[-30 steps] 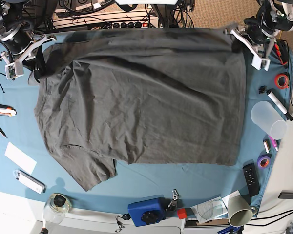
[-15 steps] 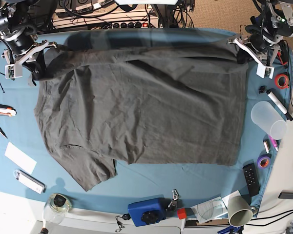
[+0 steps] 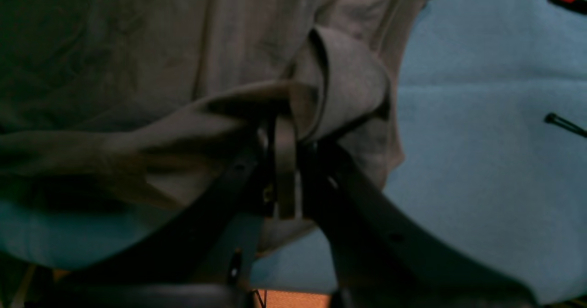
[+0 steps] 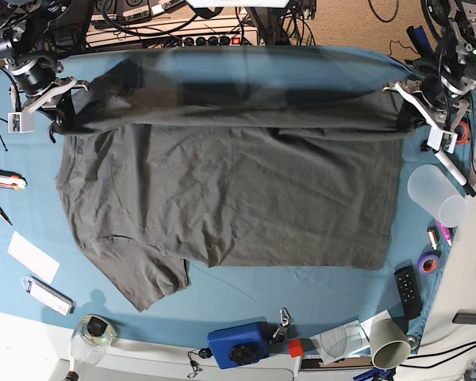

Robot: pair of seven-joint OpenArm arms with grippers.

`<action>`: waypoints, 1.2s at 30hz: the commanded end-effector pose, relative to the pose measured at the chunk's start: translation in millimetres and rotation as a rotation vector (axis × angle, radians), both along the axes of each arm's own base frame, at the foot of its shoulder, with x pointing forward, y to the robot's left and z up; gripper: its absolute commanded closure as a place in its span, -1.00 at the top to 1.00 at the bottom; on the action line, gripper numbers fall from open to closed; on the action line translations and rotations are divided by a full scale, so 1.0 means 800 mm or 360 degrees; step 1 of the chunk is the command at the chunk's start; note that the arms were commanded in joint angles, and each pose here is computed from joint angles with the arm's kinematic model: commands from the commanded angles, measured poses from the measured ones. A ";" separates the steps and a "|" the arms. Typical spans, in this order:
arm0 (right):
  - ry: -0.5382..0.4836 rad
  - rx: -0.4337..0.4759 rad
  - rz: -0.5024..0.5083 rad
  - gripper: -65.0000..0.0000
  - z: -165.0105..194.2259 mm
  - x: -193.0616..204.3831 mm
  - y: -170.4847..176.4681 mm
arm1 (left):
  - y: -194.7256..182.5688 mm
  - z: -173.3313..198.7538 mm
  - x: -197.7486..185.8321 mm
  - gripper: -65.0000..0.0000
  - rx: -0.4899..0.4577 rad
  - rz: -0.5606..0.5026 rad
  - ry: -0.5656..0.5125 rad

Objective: Fold the T-shirt properly
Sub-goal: 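Lift the collar edge with both grippers and fold it toward the hem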

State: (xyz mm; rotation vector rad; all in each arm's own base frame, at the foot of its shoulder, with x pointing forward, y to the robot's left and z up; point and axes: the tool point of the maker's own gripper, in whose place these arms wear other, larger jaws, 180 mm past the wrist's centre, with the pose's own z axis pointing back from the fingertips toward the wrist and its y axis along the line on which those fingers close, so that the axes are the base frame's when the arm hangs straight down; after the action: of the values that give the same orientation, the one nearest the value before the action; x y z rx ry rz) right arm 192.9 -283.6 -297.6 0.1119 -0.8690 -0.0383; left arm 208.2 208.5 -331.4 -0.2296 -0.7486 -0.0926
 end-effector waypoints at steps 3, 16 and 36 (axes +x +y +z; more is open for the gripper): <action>-0.0083 -0.0053 -0.0010 -1.00 0.016 0.010 -0.007 | -0.004 0.006 0.011 -1.00 -0.0015 -0.0024 -0.0051; -0.0114 -0.0124 0.0075 -1.00 0.013 0.037 0.012 | -0.010 0.000 0.050 -1.00 0.0113 -0.0041 -0.0114; -0.0158 0.0094 -0.0017 -1.00 -0.025 0.131 0.001 | 0.005 -0.010 0.104 -1.00 0.0030 0.0014 -0.0155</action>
State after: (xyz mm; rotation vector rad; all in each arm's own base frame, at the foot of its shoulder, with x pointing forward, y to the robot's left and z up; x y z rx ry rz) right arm 289.3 -278.8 -333.3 0.1749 -0.9096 -0.0834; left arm 285.0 208.9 -350.0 -0.2133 -0.8032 -0.0940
